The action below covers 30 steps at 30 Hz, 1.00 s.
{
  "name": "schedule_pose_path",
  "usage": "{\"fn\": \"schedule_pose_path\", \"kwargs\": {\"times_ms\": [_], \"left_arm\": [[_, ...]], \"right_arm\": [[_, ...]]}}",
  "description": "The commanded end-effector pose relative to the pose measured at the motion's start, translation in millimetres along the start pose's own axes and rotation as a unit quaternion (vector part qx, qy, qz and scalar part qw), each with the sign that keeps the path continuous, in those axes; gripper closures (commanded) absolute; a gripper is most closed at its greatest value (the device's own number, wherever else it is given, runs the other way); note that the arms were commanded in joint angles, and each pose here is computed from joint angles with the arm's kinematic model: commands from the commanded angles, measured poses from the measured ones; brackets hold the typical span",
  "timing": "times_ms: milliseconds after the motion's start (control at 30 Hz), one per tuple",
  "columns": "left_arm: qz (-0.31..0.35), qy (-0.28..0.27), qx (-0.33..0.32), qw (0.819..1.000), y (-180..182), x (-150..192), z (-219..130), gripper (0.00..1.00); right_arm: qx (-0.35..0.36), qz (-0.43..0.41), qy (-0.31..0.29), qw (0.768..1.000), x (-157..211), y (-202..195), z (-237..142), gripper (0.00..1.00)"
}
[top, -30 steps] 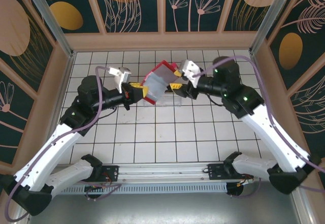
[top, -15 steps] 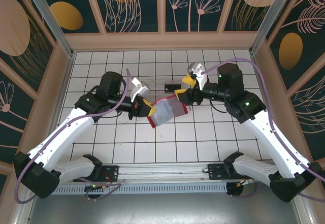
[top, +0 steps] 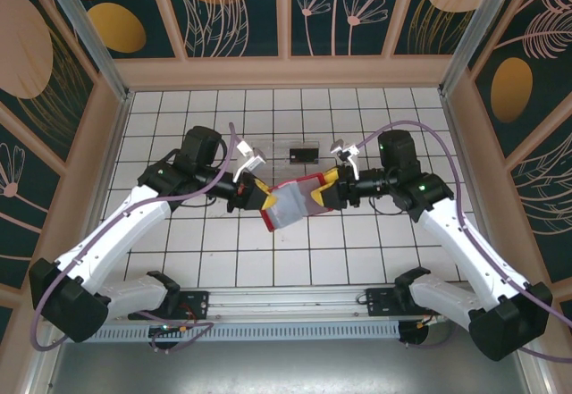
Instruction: Take the credit cards out of the card holder
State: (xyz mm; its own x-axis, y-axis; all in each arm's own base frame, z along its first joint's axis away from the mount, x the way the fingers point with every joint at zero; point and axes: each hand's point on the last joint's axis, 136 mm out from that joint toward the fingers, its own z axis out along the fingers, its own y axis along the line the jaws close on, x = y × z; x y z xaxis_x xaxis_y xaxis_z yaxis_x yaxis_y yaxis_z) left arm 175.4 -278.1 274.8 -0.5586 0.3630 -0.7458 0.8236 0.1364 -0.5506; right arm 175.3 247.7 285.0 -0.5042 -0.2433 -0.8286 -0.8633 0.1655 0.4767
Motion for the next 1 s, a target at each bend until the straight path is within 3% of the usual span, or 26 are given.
{"fn": "schedule_pose_path", "kwargs": {"times_ms": [0,67,133,267,533,767,967], "left_arm": [[0.025,-0.033,0.031,0.999,-10,-18,-1,1.0],[0.025,-0.042,0.032,0.998,-10,-20,-1,0.96],[0.028,-0.052,0.032,0.998,-10,-23,-1,0.84],[0.031,-0.08,0.024,0.996,-11,-26,-4,0.74],[0.04,-0.136,0.022,0.99,-18,-25,-12,0.71],[0.059,-0.165,0.025,0.984,-27,-30,-20,0.82],[0.057,-0.173,0.014,0.983,-23,-34,-20,0.83]], "right_arm": [[-0.035,-0.015,-0.011,0.999,-4,18,-2,0.67],[-0.039,-0.014,-0.012,0.999,-5,19,-1,0.82],[-0.033,-0.015,-0.016,0.999,-9,19,-2,1.0],[-0.028,-0.022,-0.031,0.999,-18,24,-7,1.0],[-0.017,-0.038,-0.08,0.996,-39,38,-20,1.0],[-0.028,-0.036,-0.101,0.994,-49,46,-23,1.0],[-0.043,-0.03,-0.102,0.993,-49,49,-23,1.0]]}}
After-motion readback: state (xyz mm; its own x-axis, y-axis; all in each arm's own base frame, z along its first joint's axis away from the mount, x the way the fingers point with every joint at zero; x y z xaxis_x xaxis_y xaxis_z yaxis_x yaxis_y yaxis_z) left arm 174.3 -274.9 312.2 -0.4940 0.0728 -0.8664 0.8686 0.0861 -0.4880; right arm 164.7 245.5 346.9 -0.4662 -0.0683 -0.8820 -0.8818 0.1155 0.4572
